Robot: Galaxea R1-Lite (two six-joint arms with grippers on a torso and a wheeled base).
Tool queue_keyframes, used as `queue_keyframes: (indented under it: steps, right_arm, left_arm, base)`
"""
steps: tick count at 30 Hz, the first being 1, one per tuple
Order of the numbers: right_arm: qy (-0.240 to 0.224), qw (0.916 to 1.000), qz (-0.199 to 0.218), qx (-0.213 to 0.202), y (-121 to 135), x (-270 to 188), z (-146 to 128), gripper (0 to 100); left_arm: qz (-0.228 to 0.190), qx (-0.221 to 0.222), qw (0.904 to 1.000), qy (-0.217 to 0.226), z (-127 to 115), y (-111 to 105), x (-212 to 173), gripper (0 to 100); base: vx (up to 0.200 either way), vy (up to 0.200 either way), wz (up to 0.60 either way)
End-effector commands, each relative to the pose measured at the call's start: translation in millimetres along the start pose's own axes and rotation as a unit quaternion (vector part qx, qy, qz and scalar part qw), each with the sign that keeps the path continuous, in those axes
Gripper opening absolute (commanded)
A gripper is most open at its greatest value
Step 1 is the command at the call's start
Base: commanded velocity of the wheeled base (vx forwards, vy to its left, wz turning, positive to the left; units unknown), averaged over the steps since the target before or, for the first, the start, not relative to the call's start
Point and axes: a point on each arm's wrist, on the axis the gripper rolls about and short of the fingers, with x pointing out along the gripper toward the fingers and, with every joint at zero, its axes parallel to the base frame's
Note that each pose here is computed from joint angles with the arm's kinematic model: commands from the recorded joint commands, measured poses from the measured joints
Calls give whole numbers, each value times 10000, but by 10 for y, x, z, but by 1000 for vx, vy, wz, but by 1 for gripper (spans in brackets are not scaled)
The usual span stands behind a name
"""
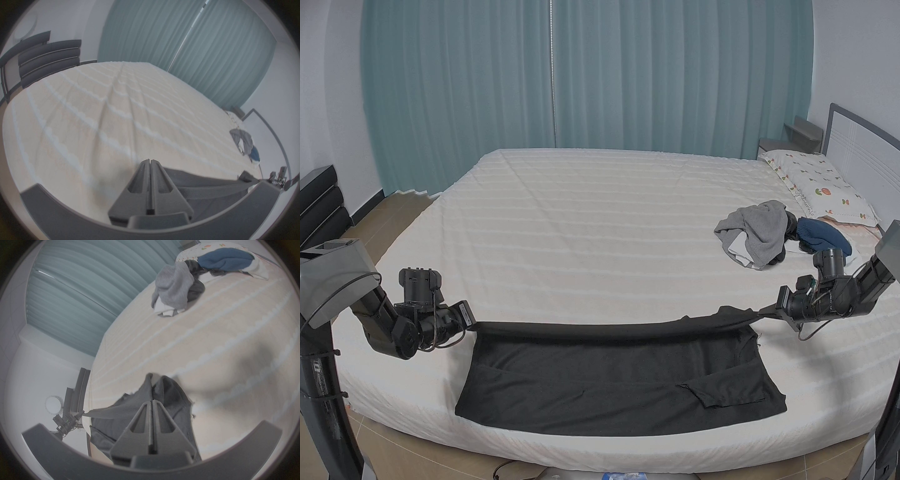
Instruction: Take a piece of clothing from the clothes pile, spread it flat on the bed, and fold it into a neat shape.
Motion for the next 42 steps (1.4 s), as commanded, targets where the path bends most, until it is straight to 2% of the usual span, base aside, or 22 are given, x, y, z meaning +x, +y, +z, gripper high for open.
queue_keyframes:
  steps: [1, 9, 22, 23, 24, 25, 34, 39, 42]
  right_arm:
    - [271, 9995, -129, 24, -74, -40, -190, 0]
    - [551, 9977, -259, -301, -157, -44, -382, 0]
    - [674, 9960, -427, -402, -210, -34, -479, 0]
    - [672, 9960, -421, -411, -203, -35, -479, 100]
    - [683, 9959, -420, -413, -201, -33, -485, 100]
    - [692, 9958, -414, -423, -193, -28, -489, 100]
    - [387, 9977, -269, -480, -10, -178, -368, 100]
    - [144, 9996, -159, -203, 102, -238, -272, 100]
    - [20, 9996, -60, 273, 191, -238, -201, 100]
  left_arm:
    - [176, 151, 9992, 313, -182, 71, -112, 0]
    - [248, 213, 9968, 732, -426, 78, -184, 0]
    - [256, 327, 9940, 1013, -590, 32, -221, 0]
    - [260, 327, 9939, 1020, -593, 34, -223, 0]
    - [263, 326, 9938, 1027, -597, 36, -225, 0]
    - [260, 327, 9939, 1020, -593, 34, -223, 100]
    - [255, 276, 9950, 928, -548, 40, -296, 100]
    - [199, 206, 9970, 716, -439, 23, -380, 100]
    - [126, -31, 9987, 495, -314, 28, -433, 100]
  base:
    - [0, 0, 0]
    - [0, 0, 0]
    - [0, 0, 0]
    - [0, 0, 0]
    - [0, 0, 0]
    - [0, 0, 0]
    - [0, 0, 0]
    - [0, 0, 0]
    - [0, 0, 0]
